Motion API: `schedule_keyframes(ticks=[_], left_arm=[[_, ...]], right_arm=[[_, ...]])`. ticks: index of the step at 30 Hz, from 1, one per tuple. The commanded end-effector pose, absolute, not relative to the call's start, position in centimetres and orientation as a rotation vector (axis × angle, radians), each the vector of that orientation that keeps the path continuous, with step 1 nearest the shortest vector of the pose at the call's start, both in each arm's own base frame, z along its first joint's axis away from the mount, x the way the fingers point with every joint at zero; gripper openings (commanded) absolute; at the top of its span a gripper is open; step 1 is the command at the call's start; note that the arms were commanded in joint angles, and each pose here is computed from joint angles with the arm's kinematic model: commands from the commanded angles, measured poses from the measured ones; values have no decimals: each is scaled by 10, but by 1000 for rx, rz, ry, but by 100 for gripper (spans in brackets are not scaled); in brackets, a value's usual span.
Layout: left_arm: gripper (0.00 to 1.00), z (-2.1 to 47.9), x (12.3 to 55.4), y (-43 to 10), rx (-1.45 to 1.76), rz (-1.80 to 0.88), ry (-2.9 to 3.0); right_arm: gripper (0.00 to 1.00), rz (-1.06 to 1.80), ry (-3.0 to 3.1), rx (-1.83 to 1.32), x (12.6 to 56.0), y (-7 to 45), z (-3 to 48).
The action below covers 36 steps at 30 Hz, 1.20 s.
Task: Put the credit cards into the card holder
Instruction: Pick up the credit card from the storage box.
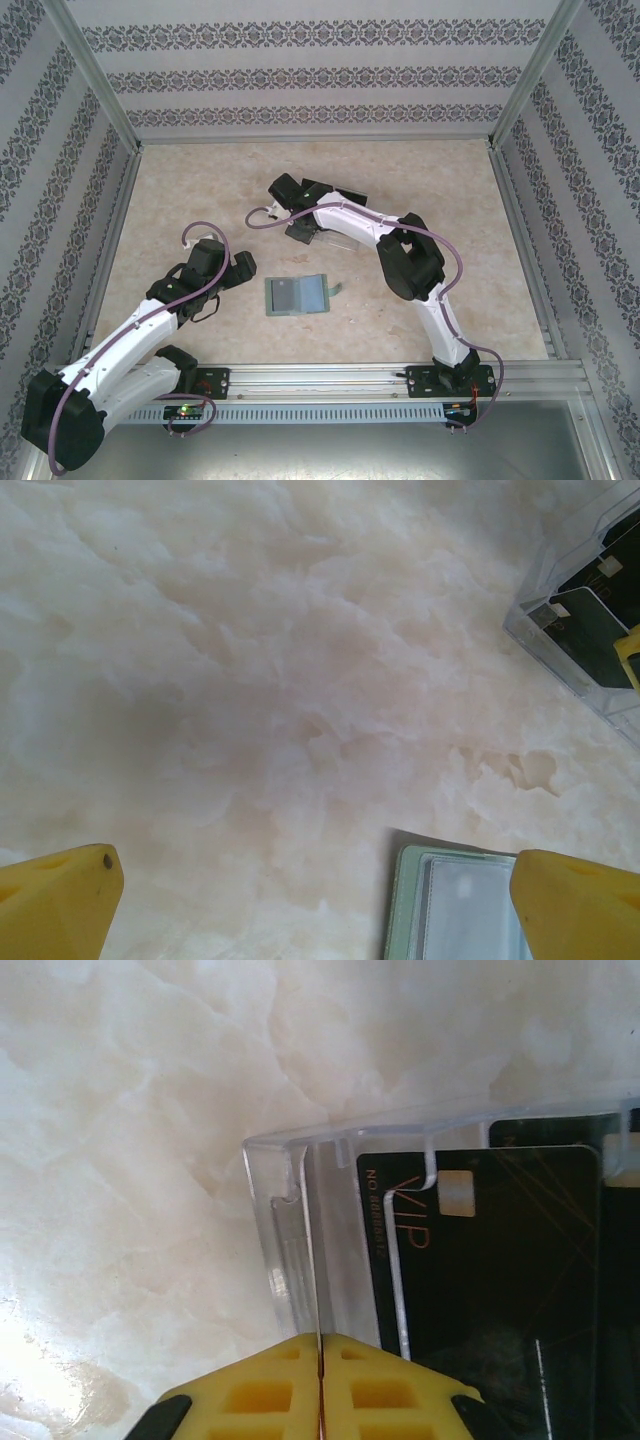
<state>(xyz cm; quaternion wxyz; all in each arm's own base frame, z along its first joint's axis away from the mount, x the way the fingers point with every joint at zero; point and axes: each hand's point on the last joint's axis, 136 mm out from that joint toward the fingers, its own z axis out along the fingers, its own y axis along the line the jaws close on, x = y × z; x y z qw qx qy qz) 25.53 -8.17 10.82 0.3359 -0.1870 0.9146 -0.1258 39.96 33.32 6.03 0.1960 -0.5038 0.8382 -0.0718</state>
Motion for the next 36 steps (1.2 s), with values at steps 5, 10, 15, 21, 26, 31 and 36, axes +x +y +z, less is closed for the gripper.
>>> schedule_keyframes(ticks=[5, 10, 15, 21, 26, 31, 36], left_arm=[[100, 112, 257, -80, -479, -327, 2379], [100, 113, 257, -80, -477, -329, 2377], [100, 112, 258, -80, -471, -325, 2382], [100, 112, 258, -83, -455, -331, 2397], [100, 112, 254, -87, -424, -347, 2424], [100, 104, 246, -99, -329, -370, 2515], [100, 91, 236, -114, -194, -305, 2625]], right_arm=[[1, -218, 2323, -1453, 398, 338, 69], [0, -218, 2293, -1463, 397, 343, 81], [0, -217, 2238, -1450, 397, 349, 109], [0, -165, 2159, -1381, 388, 363, 160], [0, -79, 2151, -1260, 377, 363, 199], [0, 60, 2223, -1077, 358, 345, 219], [0, 352, 2344, -805, 330, 314, 217]])
